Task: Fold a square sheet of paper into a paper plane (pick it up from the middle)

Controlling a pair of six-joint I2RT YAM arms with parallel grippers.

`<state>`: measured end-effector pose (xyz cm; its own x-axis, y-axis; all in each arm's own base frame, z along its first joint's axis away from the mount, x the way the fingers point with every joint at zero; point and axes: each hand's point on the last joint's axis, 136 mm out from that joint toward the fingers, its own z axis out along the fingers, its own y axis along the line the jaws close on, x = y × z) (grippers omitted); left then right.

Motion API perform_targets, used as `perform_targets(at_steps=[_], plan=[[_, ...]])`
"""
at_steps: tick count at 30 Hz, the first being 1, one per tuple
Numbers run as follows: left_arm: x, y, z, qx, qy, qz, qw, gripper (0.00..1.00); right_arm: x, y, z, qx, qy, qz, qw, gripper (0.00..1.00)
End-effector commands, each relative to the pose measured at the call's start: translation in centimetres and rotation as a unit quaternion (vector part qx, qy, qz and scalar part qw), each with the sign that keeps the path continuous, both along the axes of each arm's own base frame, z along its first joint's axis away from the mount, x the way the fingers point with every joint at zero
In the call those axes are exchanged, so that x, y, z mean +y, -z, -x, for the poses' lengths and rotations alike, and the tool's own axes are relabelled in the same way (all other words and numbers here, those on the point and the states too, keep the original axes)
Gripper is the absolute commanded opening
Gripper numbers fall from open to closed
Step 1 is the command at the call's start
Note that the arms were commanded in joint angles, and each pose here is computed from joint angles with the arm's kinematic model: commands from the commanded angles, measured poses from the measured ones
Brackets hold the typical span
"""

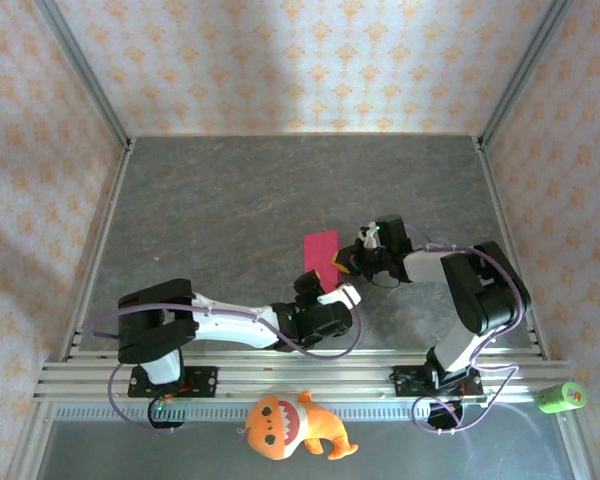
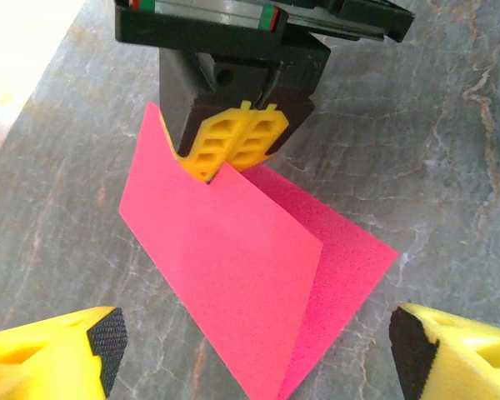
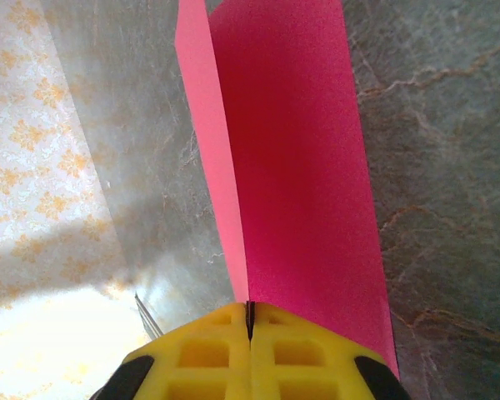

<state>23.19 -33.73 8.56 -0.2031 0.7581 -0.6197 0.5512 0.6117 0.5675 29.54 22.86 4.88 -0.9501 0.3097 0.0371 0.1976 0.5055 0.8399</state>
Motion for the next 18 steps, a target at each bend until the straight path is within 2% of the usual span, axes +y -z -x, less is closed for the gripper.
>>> perform_targets(at_steps=[1,5,13,18], plan=[[-0.8,-1.8,-1.2,-0.045,-0.011,-0.007,0.999,0.87,-0.1,-1.2,-0.5,-0.018,0.005,-0.003,1.000,0.02],[-1.4,-1.4,-1.5,-0.053,-0.005,-0.027,0.998,0.86,-0.1,-1.1,-0.5,-0.016,0.006,-0.004,1.000,0.02],[-1.2,-0.5,-1.7,-0.059,-0.004,-0.052,0.997,0.77,0.0,-1.2,-0.5,-0.016,0.006,-0.007,1.000,0.02],[-0.9,-0.2,-1.7,-0.062,-0.005,-0.060,0.996,0.62,0.1,-1.3,-0.6,-0.016,0.004,-0.011,1.000,0.03]])
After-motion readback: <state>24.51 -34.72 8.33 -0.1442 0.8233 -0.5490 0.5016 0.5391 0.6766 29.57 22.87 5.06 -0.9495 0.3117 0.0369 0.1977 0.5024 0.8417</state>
